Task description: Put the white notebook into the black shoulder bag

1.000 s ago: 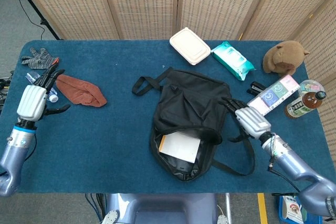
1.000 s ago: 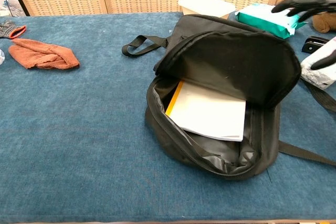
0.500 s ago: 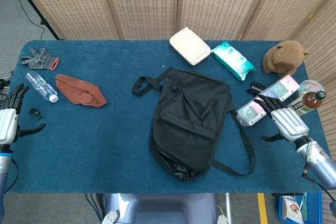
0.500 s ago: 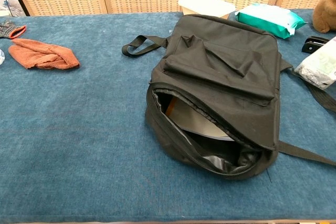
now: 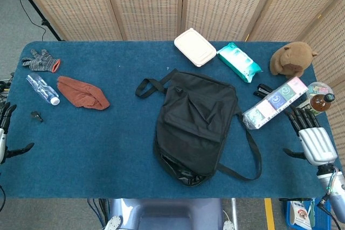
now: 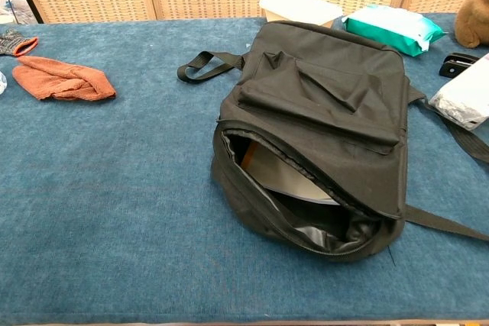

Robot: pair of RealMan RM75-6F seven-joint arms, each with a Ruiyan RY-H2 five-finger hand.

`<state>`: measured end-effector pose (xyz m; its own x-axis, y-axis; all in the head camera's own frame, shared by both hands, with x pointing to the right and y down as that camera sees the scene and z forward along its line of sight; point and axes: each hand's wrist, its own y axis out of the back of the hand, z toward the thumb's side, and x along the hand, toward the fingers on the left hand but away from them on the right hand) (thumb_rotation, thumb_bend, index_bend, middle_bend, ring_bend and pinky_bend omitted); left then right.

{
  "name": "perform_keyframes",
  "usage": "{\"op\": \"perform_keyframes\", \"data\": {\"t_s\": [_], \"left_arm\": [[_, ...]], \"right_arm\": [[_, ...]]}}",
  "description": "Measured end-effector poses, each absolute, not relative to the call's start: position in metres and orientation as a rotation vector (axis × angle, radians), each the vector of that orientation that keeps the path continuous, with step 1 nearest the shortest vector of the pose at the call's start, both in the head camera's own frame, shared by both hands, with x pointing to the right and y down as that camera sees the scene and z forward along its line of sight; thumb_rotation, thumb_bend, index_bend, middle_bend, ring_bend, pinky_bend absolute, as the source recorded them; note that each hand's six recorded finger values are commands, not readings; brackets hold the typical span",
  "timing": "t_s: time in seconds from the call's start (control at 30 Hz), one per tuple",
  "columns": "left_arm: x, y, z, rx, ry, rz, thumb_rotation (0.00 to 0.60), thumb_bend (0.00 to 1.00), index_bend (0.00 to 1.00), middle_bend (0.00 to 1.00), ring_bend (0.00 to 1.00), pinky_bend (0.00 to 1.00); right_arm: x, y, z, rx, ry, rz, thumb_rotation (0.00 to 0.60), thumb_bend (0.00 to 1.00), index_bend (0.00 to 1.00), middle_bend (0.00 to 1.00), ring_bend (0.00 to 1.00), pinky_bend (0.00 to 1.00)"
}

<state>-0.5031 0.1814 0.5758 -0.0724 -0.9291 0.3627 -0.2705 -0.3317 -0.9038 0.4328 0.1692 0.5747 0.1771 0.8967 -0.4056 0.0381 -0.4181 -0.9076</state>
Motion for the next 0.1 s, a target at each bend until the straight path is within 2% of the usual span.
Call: {"op": "perform_keyframes", "data": {"t_s": [0.1], "left_arm": [[-0.5027, 0.1815, 0.5758, -1.619, 1.300, -1.435, 0.600, 0.00, 0.00, 0.00, 0.00, 0.00]], "right_arm": [[0.4324, 0.1743, 0.5721, -1.639, -0.918, 1.345, 0.600, 0.00, 0.00, 0.00, 0.00, 0.00]]}}
